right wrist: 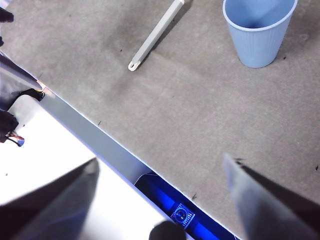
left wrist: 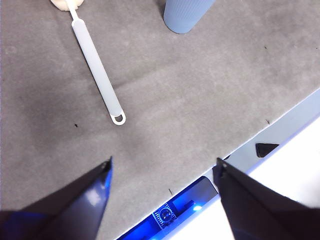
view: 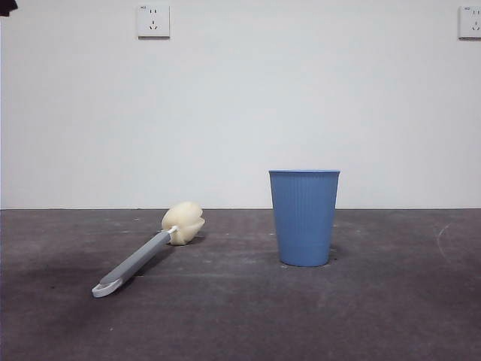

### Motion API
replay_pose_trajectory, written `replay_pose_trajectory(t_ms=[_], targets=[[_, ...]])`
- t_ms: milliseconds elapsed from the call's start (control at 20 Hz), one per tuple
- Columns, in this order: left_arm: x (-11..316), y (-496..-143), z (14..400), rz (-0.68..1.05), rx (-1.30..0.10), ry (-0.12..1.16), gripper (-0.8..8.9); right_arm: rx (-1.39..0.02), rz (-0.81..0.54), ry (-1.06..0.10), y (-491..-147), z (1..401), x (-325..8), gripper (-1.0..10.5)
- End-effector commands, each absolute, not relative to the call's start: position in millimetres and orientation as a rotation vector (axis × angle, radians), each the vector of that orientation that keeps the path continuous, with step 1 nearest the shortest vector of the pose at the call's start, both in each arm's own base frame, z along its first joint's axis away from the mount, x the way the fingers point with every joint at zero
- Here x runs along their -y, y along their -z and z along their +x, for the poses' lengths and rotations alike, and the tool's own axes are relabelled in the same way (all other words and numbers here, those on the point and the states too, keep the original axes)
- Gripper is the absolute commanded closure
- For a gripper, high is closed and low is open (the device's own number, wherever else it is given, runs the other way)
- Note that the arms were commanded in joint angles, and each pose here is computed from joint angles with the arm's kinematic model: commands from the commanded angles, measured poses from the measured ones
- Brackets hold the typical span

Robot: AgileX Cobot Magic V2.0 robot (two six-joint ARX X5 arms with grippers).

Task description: Pick up the cup brush,pick up the cup,insert the brush into the cup,clean the cup,put the cup brush back,put the cup back to the fixed position on the table

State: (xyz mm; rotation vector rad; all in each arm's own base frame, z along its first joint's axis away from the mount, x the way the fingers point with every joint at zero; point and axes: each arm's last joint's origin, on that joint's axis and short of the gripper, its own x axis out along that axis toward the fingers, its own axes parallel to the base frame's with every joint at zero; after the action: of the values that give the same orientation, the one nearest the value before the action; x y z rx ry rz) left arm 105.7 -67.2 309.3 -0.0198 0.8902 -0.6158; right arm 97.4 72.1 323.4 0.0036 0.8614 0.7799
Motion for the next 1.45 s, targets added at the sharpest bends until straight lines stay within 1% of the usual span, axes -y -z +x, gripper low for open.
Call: replay_pose_trajectory(t_ms=[50,1100,1150,1200,1250,1350,1400,1450], targets=[[66.8,-308.0,105.4,-0.01,-0.89,0.621,8.2,-0.857,-0.004,-0.787,-323.1,97.1,-72.3,9.6],[67.6,-309.8,106.8,-0.014,-0.865,0.623,8.17,-0.869,0.01,-0.77,-322.7,96.7,-71.8,9.5],[63.9,-311.9,105.6,0.029,-0.821,0.608,8.17,-0.869,0.01,-0.77,-322.7,96.7,-71.8,9.5],[60.4,-316.1,106.1,0.091,-0.742,0.593,8.17,-0.869,0.01,-0.77,-322.7,96.7,-71.8,9.5],[56.4,-324.5,108.7,0.148,-0.602,0.58,8.17,-0.869,0.01,-0.77,-322.7,96.8,-71.8,9.5],[45.9,-343.4,110.9,0.2,-0.295,0.549,8.17,-0.869,0.01,-0.77,-322.7,96.7,-71.8,9.5],[38.5,-350.9,110.2,0.213,-0.132,0.518,8.17,-0.869,0.01,-0.77,-322.7,96.6,-71.7,9.5],[31.2,-353.9,108.2,0.222,-0.016,0.464,8.17,-0.869,0.01,-0.77,-322.7,96.7,-71.8,9.5]])
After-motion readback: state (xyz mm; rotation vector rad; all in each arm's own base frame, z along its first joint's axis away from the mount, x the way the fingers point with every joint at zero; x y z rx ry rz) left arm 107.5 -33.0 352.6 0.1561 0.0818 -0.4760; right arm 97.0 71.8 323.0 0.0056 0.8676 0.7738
